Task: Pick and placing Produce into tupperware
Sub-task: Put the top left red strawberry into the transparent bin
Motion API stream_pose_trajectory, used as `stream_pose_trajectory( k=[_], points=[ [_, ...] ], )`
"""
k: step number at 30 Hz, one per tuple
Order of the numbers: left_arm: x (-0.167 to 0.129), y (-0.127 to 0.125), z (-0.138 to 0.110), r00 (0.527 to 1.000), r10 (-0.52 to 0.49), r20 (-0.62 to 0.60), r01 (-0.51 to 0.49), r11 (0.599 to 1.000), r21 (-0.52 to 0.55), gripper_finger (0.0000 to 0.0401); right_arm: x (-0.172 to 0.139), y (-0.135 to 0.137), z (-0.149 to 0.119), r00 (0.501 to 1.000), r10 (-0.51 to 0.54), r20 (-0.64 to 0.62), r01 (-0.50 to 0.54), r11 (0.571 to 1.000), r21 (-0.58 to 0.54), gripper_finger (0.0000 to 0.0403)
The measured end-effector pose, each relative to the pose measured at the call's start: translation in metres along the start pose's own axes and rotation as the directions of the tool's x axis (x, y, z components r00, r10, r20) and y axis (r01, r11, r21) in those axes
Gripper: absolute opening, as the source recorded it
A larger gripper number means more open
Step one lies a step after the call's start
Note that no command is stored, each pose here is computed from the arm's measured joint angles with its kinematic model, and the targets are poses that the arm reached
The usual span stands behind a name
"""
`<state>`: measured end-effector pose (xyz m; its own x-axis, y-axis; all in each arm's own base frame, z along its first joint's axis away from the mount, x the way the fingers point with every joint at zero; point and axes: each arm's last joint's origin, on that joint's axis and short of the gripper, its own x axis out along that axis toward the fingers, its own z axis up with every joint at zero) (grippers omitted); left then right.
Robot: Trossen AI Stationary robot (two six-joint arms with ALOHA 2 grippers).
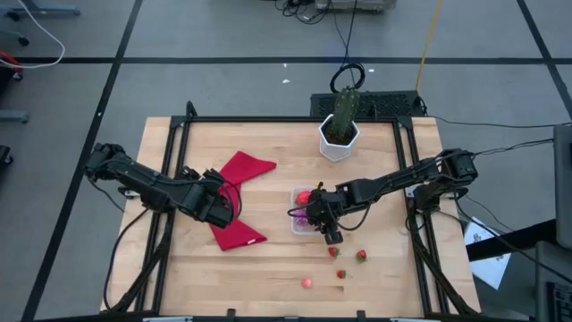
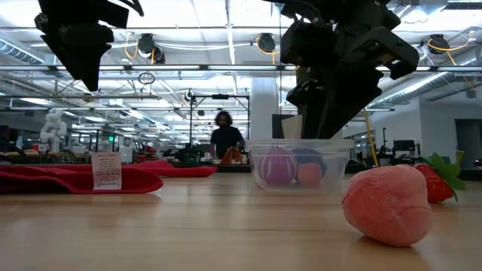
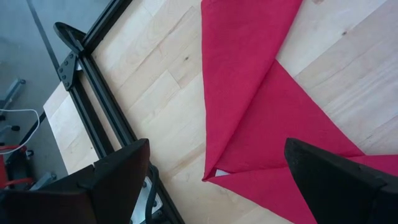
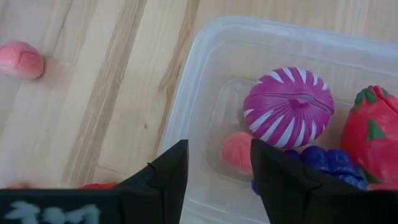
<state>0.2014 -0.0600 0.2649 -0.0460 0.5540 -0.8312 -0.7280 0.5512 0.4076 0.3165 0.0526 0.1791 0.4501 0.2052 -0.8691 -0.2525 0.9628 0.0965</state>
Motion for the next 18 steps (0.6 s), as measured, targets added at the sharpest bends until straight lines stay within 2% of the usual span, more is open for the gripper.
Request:
stream_pose_trajectory(
  k=[5,11,14,18],
  points=[
    [0.0,0.0,0.0,1.0,0.0,0.0,0.0,1.0,0.0,0.0379,-0.001,0.0,0.003,1.0,-0.002,0.015,0.003,0.999,-0.053,0.0165],
    [0.0,0.0,0.0,1.0,0.0,0.0,0.0,1.0,0.0,0.0379,-0.016,0.003,0.025,0.996,-0.008,0.091,0.02,0.99,-0.136,0.0165],
    [0.0,0.0,0.0,1.0,0.0,-0.001,0.0,1.0,0.002,0.0379,-0.03,0.007,0.035,0.991,-0.045,0.123,0.067,0.982,-0.179,0.0165],
    [-0.001,0.0,-0.001,1.0,-0.002,0.001,0.002,1.0,0.006,0.0379,-0.049,0.022,0.038,0.993,-0.088,0.073,0.101,0.974,-0.205,0.0165]
  ],
)
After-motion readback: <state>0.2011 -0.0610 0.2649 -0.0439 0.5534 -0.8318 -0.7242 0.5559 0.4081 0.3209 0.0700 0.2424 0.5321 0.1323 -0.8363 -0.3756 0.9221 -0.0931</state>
